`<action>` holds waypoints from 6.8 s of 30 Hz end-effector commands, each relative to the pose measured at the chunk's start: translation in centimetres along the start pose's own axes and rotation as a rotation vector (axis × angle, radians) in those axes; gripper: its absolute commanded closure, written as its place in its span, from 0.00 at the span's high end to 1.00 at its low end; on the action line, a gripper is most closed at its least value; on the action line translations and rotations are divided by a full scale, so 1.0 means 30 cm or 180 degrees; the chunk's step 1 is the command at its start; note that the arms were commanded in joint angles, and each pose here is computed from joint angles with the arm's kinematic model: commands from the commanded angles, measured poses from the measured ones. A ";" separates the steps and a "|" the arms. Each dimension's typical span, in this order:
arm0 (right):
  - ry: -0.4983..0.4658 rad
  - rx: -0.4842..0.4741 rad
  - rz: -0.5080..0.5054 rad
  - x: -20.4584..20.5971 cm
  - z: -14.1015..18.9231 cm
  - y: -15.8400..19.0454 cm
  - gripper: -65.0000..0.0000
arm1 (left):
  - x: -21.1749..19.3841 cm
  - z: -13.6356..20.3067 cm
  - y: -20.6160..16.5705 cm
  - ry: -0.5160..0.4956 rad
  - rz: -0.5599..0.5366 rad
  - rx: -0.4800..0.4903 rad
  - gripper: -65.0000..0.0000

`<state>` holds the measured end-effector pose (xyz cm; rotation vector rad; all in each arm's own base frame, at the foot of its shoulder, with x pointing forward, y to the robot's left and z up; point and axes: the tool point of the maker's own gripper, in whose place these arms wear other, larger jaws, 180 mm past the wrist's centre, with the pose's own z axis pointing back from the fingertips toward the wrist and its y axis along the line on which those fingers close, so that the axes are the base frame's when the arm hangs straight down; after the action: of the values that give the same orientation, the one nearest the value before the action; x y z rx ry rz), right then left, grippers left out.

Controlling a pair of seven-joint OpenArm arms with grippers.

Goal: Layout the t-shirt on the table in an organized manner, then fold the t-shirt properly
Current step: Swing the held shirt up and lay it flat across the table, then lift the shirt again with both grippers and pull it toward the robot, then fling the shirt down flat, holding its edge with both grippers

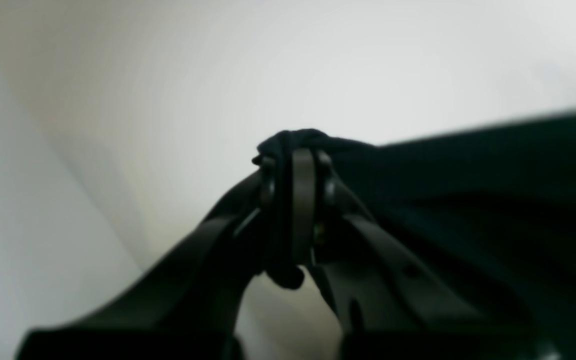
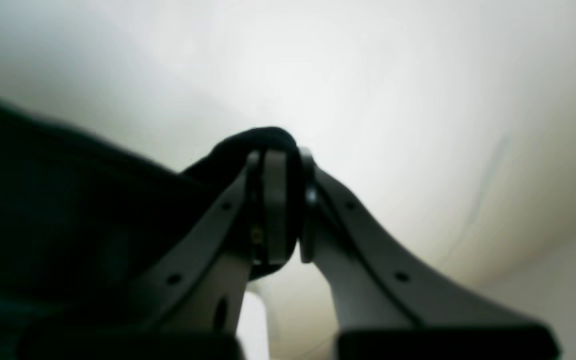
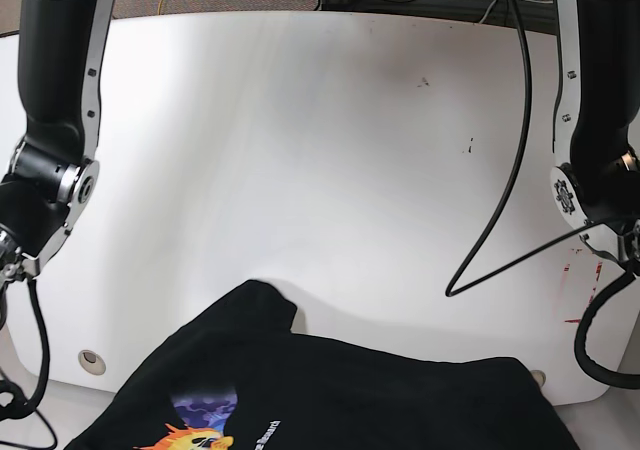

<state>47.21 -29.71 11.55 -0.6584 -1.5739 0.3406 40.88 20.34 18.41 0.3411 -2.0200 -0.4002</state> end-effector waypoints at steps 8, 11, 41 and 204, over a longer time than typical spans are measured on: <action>-0.0223 -0.0108 0.0195 0.154 -0.003 -0.112 0.01 | 0.138 -0.047 0.108 -0.0261 0.0095 0.0158 0.00; -0.0264 -0.0101 0.0256 0.182 -0.001 -0.106 0.01 | 0.151 -0.055 0.122 -0.0274 0.0115 0.0169 0.00; -0.0357 -0.0152 0.0297 0.287 -0.007 -0.166 0.01 | 0.116 -0.117 0.115 -0.0142 0.0281 0.0065 0.00; 0.1744 0.0365 0.0323 -0.758 0.445 0.244 0.00 | -0.636 0.321 -0.355 0.1303 0.0803 -0.0858 0.00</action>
<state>36.78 -34.31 -11.84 -0.6596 -1.0174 0.3233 42.46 19.12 -5.71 -0.0138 -1.5376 -0.4118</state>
